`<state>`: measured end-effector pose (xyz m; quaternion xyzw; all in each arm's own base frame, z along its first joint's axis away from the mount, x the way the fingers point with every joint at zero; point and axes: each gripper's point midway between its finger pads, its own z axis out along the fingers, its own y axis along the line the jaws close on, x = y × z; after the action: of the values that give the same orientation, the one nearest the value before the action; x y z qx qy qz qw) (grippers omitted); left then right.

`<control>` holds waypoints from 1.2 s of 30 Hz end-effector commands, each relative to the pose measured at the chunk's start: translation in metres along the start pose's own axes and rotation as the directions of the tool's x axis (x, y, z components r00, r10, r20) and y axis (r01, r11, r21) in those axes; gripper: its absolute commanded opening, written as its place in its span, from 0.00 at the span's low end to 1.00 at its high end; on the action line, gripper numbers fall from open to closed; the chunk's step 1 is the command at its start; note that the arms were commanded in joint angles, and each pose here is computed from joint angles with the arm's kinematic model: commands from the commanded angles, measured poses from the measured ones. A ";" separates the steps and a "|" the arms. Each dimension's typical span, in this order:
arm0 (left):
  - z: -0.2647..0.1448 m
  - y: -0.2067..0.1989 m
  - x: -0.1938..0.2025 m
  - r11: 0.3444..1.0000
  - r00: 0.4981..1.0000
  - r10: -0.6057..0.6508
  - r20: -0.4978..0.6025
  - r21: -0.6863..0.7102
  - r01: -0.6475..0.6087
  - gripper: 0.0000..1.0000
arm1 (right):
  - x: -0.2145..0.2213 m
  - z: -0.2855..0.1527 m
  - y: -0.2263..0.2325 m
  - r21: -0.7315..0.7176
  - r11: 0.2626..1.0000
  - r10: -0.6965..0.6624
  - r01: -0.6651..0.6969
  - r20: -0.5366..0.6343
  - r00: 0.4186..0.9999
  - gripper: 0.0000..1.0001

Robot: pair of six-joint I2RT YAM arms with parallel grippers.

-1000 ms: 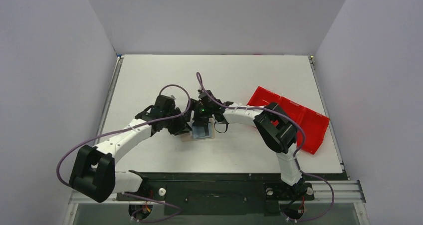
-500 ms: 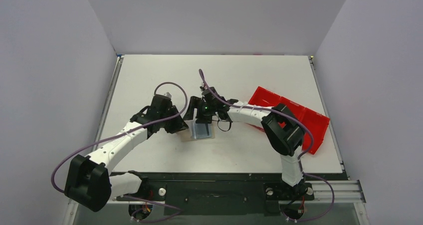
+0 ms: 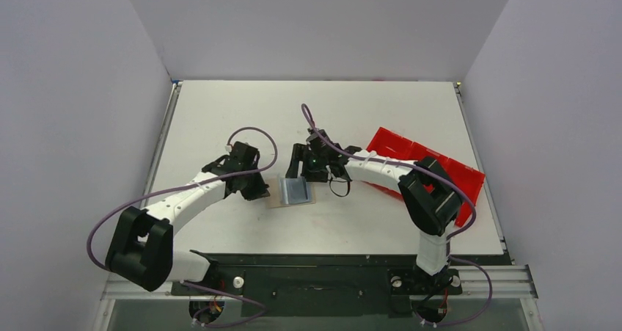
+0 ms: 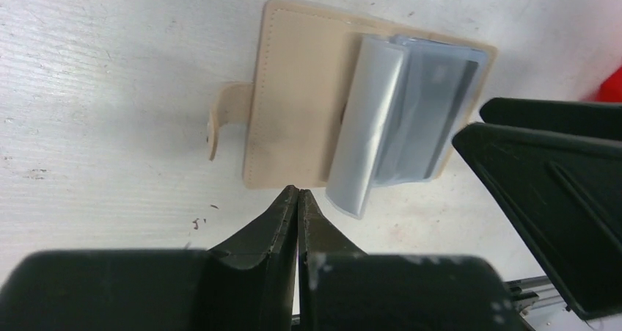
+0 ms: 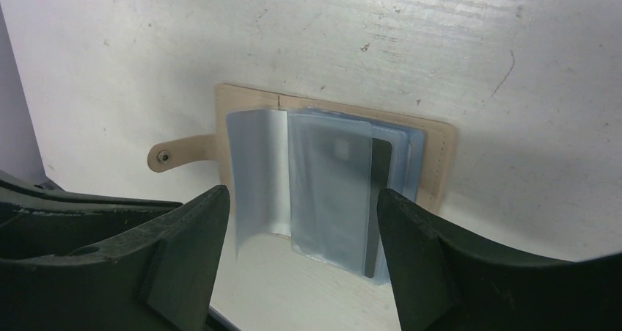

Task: Take the credit cards out of the card holder
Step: Remove the credit card from the card holder.

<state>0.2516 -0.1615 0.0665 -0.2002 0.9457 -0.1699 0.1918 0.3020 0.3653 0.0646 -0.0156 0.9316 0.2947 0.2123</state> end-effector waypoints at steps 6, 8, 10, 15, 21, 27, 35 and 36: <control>0.031 0.014 -0.005 0.997 0.999 -0.041 0.027 -0.068 0.043 0.00 | -0.004 0.004 0.006 0.008 0.999 -0.044 0.044 0.030 0.999 0.70; 0.038 0.019 -0.002 0.995 0.999 -0.045 0.015 -0.091 0.046 0.00 | -0.003 0.005 0.007 0.007 0.999 -0.046 0.046 0.028 0.999 0.70; 0.043 0.023 0.001 0.993 0.999 -0.049 0.007 -0.104 0.049 0.00 | -0.002 0.006 0.008 0.006 0.999 -0.048 0.048 0.026 0.999 0.70; 0.050 0.028 0.006 0.991 0.998 -0.055 -0.010 -0.120 0.054 0.00 | 0.003 0.010 0.011 0.001 0.999 -0.052 0.052 0.012 0.999 0.70; 0.054 0.031 0.009 0.991 0.998 -0.057 -0.021 -0.126 0.054 0.00 | 0.010 0.018 0.007 0.012 0.999 -0.048 0.048 -0.007 0.999 0.70; 0.054 0.031 0.010 0.991 0.998 -0.057 -0.025 -0.124 0.054 0.00 | 0.014 0.021 0.015 -0.010 0.999 -0.050 0.049 -0.019 0.999 0.70; 0.054 0.027 0.009 0.993 0.999 -0.047 -0.022 -0.106 0.045 0.00 | 0.024 0.031 0.046 -0.117 0.993 -0.034 0.025 -0.072 0.997 0.70; 0.054 0.026 0.008 0.994 0.999 -0.046 -0.022 -0.102 0.043 0.00 | 0.024 0.031 0.049 -0.125 0.992 -0.029 0.020 -0.074 0.997 0.70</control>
<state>0.2509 -0.1543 0.0148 -0.2289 0.9532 -0.1248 0.1531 0.2860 0.4027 0.0483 -0.0470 0.9307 0.3110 0.1866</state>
